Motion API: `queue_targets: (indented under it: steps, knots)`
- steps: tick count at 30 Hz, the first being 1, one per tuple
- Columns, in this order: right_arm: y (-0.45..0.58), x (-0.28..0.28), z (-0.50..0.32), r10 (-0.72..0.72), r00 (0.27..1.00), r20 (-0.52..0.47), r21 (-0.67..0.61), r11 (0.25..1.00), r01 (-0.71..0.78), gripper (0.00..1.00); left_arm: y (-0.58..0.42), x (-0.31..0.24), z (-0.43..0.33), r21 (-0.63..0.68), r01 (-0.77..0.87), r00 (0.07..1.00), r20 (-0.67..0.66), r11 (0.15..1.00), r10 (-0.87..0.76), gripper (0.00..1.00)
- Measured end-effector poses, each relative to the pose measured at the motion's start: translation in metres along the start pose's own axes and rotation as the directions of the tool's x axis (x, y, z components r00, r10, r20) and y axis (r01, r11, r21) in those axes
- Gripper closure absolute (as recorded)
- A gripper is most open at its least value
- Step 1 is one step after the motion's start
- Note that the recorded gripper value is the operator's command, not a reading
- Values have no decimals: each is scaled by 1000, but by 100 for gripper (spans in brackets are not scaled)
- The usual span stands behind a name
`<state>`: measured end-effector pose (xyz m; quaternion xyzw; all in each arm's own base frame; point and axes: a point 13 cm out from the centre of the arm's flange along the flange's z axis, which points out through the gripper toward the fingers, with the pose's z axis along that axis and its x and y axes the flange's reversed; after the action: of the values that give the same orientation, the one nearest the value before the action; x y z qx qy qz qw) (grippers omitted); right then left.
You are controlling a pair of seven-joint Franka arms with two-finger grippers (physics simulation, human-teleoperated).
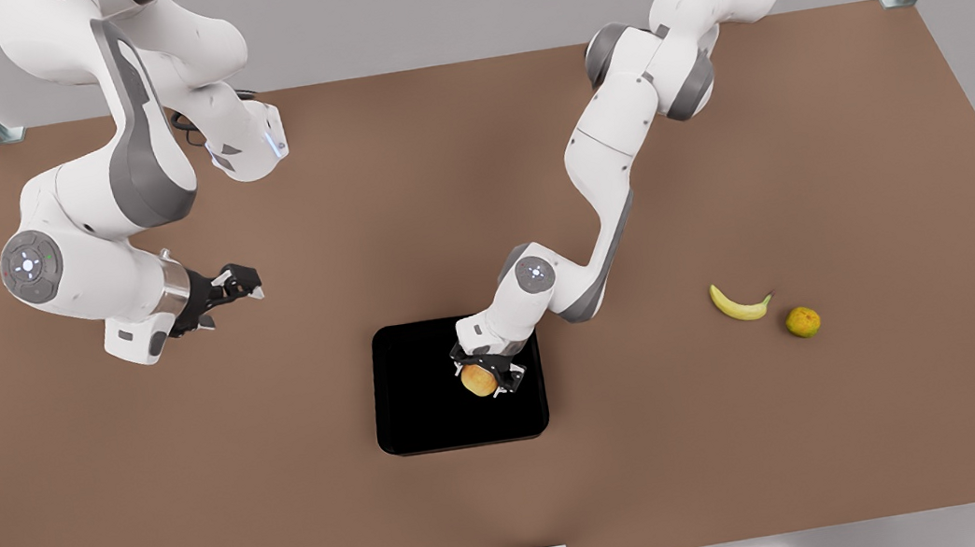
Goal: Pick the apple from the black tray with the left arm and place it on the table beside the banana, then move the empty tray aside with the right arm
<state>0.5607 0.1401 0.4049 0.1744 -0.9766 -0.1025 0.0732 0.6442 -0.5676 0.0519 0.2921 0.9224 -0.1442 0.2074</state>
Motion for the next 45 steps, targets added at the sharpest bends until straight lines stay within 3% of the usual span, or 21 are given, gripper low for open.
queue_targets:
  steps: [17,31,38,45]
  knots:
    - [-1,0,0,3,1000,0,-1,1000,-3,0,2,-22,-30,-2,10,1000,4,1000,-10,13]
    - [-1,0,0,2,1000,-1,0,1000,-2,0,27,-39,-136,-29,23,997,-79,999,-26,14]
    - [-1,0,0,2,1000,-1,0,1000,-2,0,79,-10,-186,-79,45,986,-157,996,-57,14]
    - [-1,0,0,1,1000,-1,0,1000,-1,0,156,64,-200,-151,72,952,-284,986,-113,14]
